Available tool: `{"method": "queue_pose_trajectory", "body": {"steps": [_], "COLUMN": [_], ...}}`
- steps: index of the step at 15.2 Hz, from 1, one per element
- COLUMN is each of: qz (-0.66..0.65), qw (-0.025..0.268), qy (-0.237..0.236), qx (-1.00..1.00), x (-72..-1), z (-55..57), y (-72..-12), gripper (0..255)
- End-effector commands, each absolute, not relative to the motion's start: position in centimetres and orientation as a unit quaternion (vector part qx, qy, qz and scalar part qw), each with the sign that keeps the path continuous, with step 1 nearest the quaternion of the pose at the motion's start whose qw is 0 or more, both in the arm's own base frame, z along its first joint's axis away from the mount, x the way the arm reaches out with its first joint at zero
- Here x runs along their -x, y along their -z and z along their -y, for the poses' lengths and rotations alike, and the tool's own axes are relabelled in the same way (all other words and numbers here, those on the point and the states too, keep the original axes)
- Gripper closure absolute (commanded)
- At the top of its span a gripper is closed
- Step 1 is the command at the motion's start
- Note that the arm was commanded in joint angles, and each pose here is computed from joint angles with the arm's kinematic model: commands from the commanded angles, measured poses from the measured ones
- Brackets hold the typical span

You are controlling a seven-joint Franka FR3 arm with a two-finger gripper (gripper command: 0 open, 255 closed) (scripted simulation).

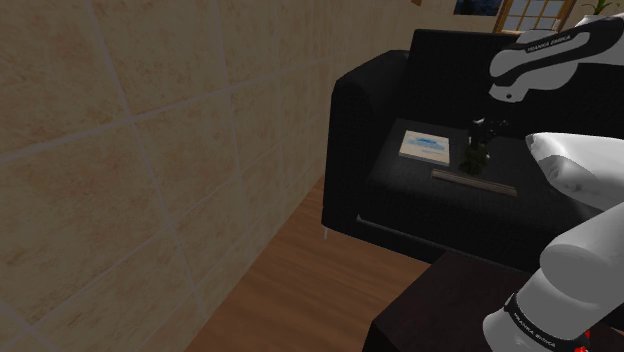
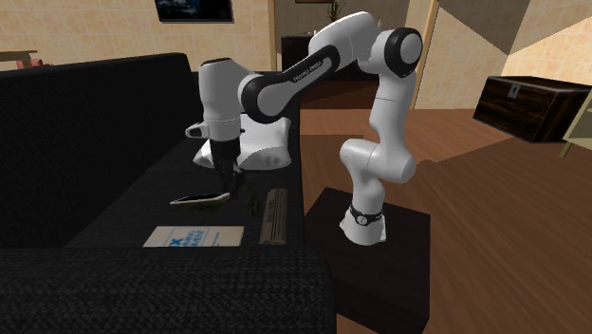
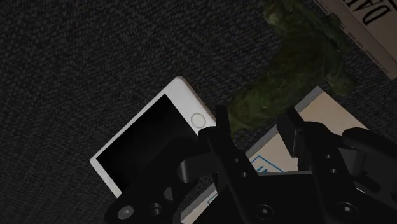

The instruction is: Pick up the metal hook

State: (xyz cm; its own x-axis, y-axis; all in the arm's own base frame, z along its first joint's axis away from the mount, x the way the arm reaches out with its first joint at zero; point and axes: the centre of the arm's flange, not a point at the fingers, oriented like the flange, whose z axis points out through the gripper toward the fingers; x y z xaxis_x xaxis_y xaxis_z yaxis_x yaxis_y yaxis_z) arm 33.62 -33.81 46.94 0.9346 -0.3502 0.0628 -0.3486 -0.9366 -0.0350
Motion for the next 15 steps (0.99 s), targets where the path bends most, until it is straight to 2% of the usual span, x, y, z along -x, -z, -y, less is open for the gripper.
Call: {"method": "queue_pose_trajectory", "body": {"steps": [1, 15], "qz": [-0.178, -0.178], "qw": [0.012, 0.012], "qy": [0.034, 0.034], "qx": [0.983, 0.983], "x": [-33.7, -33.7], "z": [33.9, 33.9], "y": [-47.8, -54.3], "gripper": [255, 255]}}
